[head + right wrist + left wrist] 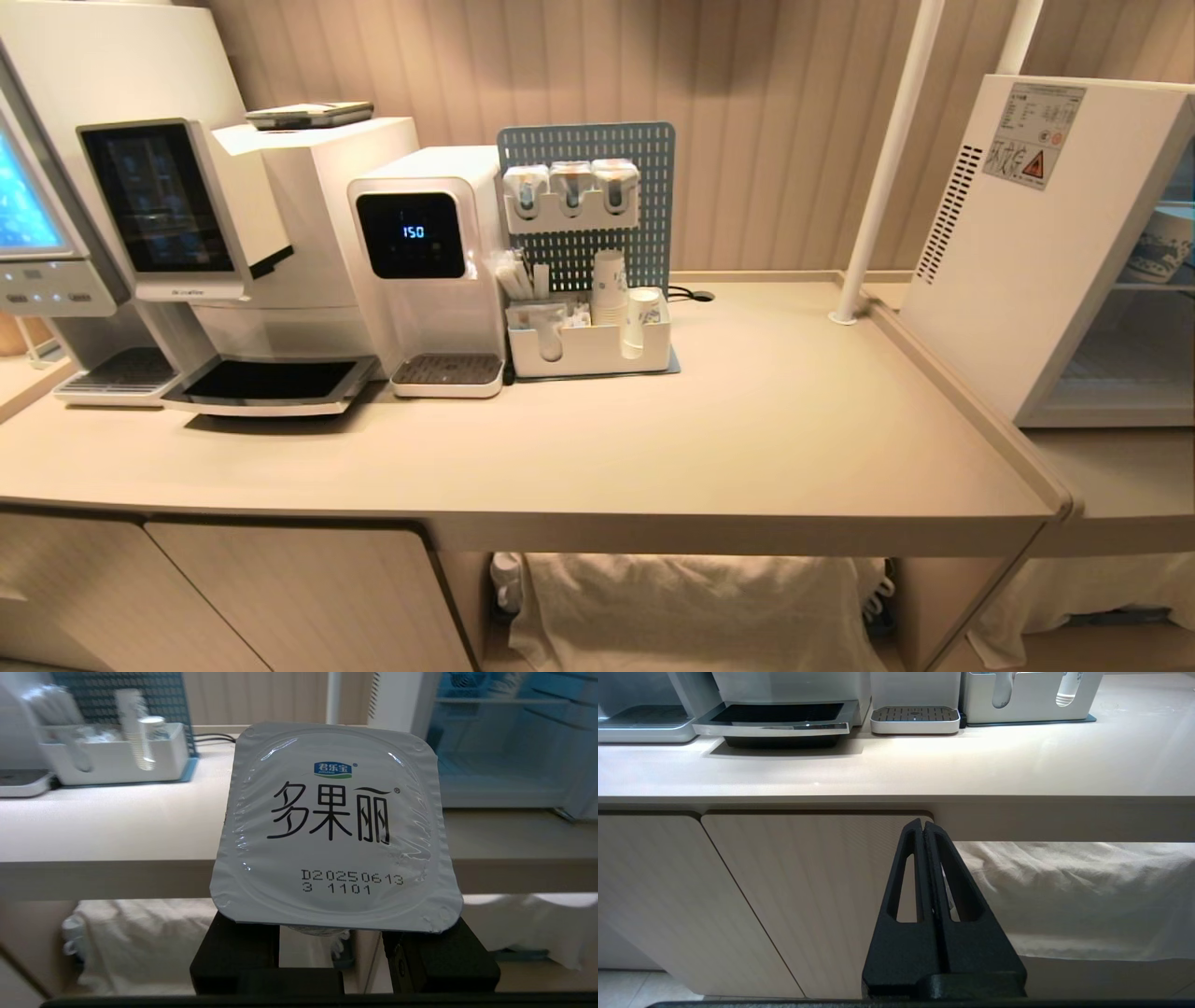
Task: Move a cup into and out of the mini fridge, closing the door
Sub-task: Put the yoghurt in the freezer
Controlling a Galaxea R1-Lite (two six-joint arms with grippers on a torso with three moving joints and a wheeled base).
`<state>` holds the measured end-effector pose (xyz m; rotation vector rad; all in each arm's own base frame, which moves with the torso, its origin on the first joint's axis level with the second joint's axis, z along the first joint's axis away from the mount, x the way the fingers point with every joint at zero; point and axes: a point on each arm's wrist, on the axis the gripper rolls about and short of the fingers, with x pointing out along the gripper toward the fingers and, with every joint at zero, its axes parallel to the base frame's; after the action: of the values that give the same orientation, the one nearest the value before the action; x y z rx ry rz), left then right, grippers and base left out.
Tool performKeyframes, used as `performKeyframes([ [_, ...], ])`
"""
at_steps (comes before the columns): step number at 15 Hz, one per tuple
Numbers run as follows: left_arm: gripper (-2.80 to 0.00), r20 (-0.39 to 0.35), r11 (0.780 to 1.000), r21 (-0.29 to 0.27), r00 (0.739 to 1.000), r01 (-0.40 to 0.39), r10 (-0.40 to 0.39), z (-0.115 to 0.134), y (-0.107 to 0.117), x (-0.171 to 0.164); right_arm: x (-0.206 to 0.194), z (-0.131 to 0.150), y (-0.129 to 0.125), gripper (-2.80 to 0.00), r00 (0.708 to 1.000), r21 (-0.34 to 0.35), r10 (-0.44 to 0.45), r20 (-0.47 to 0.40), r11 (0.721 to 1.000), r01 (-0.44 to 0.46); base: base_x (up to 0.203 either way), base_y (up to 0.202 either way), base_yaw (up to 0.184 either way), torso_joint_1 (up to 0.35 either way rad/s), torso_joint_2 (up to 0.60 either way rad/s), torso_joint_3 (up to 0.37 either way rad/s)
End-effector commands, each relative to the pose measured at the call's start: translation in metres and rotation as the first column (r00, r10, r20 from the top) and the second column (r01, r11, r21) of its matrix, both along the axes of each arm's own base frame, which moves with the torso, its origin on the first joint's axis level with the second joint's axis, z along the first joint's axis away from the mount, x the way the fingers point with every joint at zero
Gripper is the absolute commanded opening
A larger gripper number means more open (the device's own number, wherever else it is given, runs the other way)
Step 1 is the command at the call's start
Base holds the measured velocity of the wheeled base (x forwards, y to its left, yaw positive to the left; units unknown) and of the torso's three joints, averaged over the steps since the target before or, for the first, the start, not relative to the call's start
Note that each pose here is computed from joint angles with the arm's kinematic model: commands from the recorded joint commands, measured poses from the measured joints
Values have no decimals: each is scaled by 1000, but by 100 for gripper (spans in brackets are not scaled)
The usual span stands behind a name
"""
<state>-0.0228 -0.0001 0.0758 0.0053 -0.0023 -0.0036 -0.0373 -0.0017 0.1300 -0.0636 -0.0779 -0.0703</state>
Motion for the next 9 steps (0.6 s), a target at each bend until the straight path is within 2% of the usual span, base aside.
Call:
performKeyframes([
  [1, -280, 1, 1000, 1, 1000, -1, 1, 0, 0, 0, 8, -32, 0, -280, 999, -11, -24, 25, 1000, 24, 0, 0, 0, 0, 0, 0],
  [3, -280, -4, 1000, -2, 1000, -1, 1, 0, 0, 0, 15, -52, 1, -280, 999, -22, 23, -39, 999, -24, 0, 0, 0, 0, 0, 0],
  [5, -280, -1, 1000, -1, 1000, -1, 1, 0, 0, 0, 13, -56, 2, -280, 988, 0, 74, -133, 997, -75, 0, 0, 0, 0, 0, 0],
  [9, -280, -2, 1000, 7, 1000, -2, 2, 0, 0, 0, 13, -54, 2, -280, 990, 12, 80, -114, 997, -80, 0, 0, 0, 0, 0, 0],
])
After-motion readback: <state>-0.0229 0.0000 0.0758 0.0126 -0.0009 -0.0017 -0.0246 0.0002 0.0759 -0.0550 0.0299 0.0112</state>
